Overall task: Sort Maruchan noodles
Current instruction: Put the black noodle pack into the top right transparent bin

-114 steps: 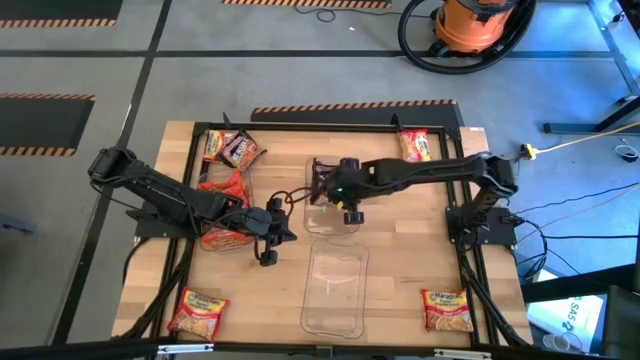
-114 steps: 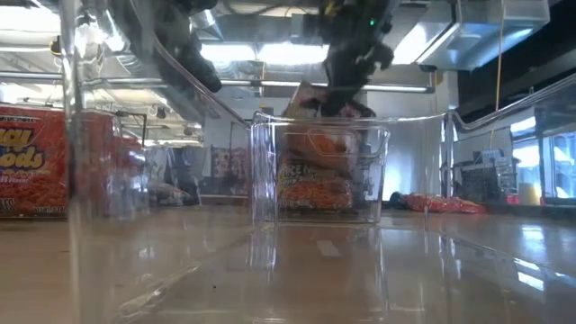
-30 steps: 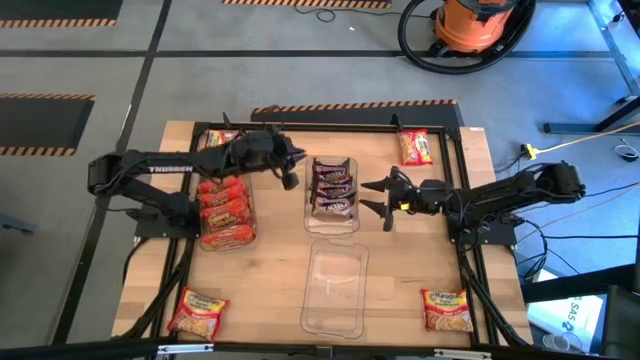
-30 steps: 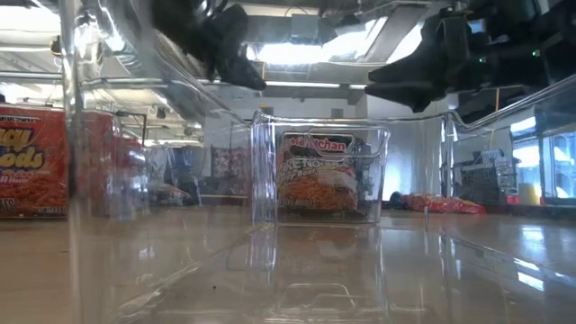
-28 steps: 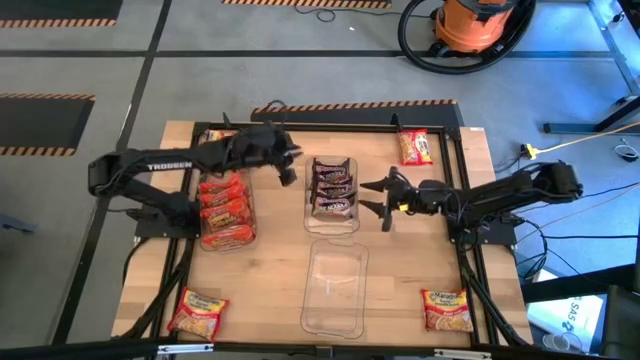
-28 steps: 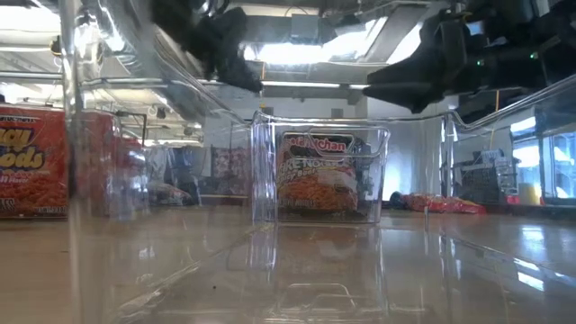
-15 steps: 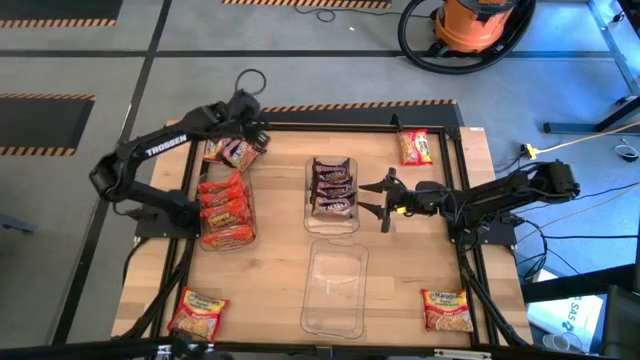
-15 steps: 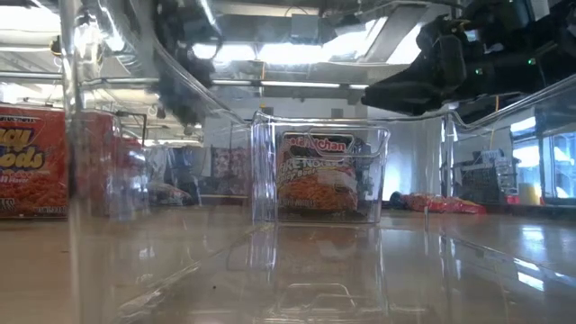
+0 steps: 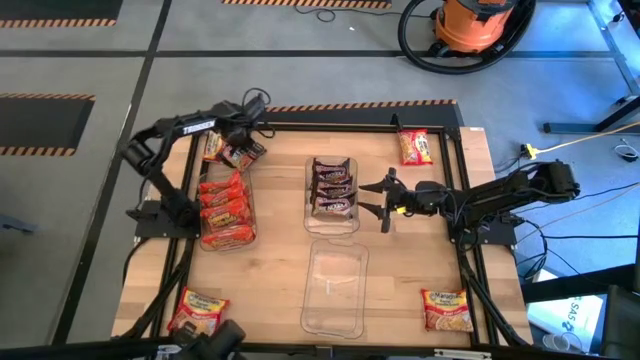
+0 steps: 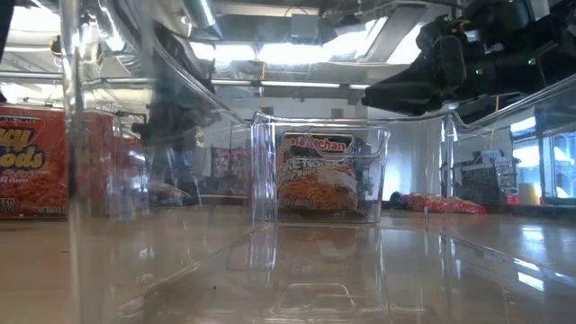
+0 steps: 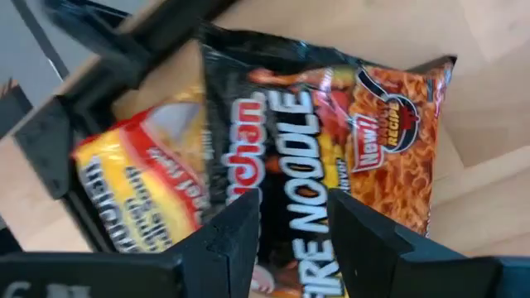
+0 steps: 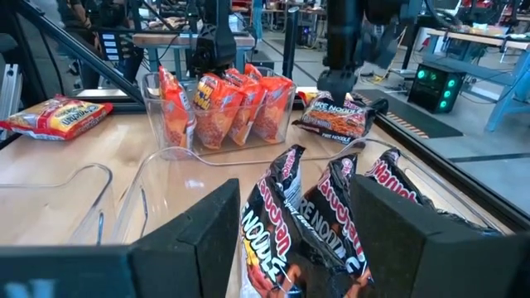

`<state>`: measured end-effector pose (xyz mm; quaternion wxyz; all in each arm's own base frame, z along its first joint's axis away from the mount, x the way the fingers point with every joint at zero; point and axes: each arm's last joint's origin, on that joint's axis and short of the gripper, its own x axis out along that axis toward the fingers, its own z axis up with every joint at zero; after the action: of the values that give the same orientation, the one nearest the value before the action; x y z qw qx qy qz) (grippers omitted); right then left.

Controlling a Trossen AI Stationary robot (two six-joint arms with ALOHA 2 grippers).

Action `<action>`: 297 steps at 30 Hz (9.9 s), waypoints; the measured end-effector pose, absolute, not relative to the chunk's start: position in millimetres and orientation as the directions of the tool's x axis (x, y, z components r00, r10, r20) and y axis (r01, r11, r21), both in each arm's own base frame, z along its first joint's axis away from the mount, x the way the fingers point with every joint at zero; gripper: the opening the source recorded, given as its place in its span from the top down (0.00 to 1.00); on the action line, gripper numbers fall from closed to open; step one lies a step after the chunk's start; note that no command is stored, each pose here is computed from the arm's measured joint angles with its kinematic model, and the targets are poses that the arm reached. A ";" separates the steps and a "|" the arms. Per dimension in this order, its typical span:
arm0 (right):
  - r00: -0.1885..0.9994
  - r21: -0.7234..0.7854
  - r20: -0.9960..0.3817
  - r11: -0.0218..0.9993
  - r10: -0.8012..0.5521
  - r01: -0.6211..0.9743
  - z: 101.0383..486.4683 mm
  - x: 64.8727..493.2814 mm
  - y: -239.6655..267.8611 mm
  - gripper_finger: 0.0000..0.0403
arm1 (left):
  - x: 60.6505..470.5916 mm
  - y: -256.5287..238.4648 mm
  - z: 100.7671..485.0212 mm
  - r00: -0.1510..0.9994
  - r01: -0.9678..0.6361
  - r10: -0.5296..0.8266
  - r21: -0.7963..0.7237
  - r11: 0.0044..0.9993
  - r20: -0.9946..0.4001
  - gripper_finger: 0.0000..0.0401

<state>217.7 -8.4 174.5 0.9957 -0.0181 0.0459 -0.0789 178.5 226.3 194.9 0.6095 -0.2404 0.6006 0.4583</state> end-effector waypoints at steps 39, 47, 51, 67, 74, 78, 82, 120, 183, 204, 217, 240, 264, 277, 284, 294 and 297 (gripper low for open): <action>0.954 -0.067 -0.039 0.954 -0.296 0.293 183.9 221.1 -12.5 0.49 | 256.5 159.0 217.3 -0.004 -0.734 0.338 0.232 0.638 -0.941 0.66; 0.947 -0.152 -0.043 0.939 -0.318 0.308 183.5 220.9 -13.2 0.49 | 249.0 170.9 192.5 0.027 -0.665 0.252 0.170 0.727 -0.967 0.66; 0.947 -0.154 -0.049 0.939 -0.319 0.308 182.9 220.9 -13.2 0.49 | 250.9 187.9 186.2 0.041 -0.627 0.323 0.228 0.745 -0.945 0.66; 0.935 -0.143 -0.055 0.930 -0.350 0.340 185.2 223.1 -16.1 0.49 | 293.2 242.1 157.9 0.464 -0.518 0.460 0.189 0.834 -0.757 0.66; 0.891 -0.064 -0.145 0.903 -0.429 0.425 196.4 234.2 -44.7 0.49 | 306.2 249.6 175.6 0.633 -0.494 0.505 0.197 0.847 -0.587 0.66; 0.863 -0.023 -0.238 0.891 -0.445 0.453 204.5 239.2 -65.1 0.49 | 299.5 238.7 200.5 0.608 -0.538 0.537 0.195 0.820 -0.585 0.66; 0.824 -0.007 -0.267 0.856 -0.499 0.516 220.6 241.8 -87.0 0.49 | 281.9 218.3 227.5 0.558 -0.567 0.505 0.142 0.812 -0.659 0.66; 0.843 0.516 -0.529 0.752 -0.097 0.411 158.6 253.4 -261.5 0.28 | 321.5 226.5 130.8 0.565 -0.418 0.368 0.129 0.899 -0.738 0.66; 0.817 0.244 -0.573 0.966 0.069 0.089 212.6 314.6 -276.9 1.00 | 292.6 204.7 236.9 0.585 -0.512 0.540 0.241 0.825 -0.605 0.66; 0.695 0.442 -0.719 0.765 -0.010 0.469 166.3 272.8 -314.1 0.37 | 308.1 207.7 173.5 0.485 -0.466 0.424 0.185 0.866 -0.765 0.66; 0.758 0.507 -0.648 0.782 0.069 0.362 143.9 295.4 -313.3 0.10 | 310.2 209.0 161.9 0.465 -0.464 0.414 0.183 0.867 -0.783 0.66; 0.654 0.205 -0.757 0.951 0.004 0.230 138.6 334.2 -277.7 0.96 | 311.2 208.5 162.4 0.471 -0.458 0.415 0.187 0.869 -0.778 0.66; 0.727 0.022 -0.683 0.994 -0.063 0.107 205.8 324.3 -266.9 1.00 | 296.2 194.0 228.8 0.550 -0.498 0.510 0.231 0.836 -0.661 0.66; 0.774 -0.035 -0.632 0.999 -0.041 0.025 229.5 338.9 -249.5 1.00 | 292.9 159.5 258.7 0.577 -0.465 0.519 0.268 0.844 -0.631 0.66; 0.766 -0.036 -0.643 0.999 -0.009 -0.018 233.1 345.4 -234.1 1.00 | 288.6 141.8 274.9 0.611 -0.448 0.504 0.259 0.856 -0.610 0.66; 0.769 -0.094 -0.639 0.992 0.007 -0.086 234.8 370.5 -197.7 1.00 | 287.1 140.3 269.8 0.581 -0.429 0.491 0.267 0.863 -0.650 0.66; 0.765 -0.121 -0.643 0.991 -0.039 -0.051 236.5 375.3 -190.8 1.00 | 288.1 140.6 270.8 0.590 -0.429 0.495 0.272 0.862 -0.639 0.66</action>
<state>375.3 -190.8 236.5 0.9371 -0.0658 0.3428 0.0033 288.1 140.6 270.8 0.8904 0.0444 0.3715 0.2592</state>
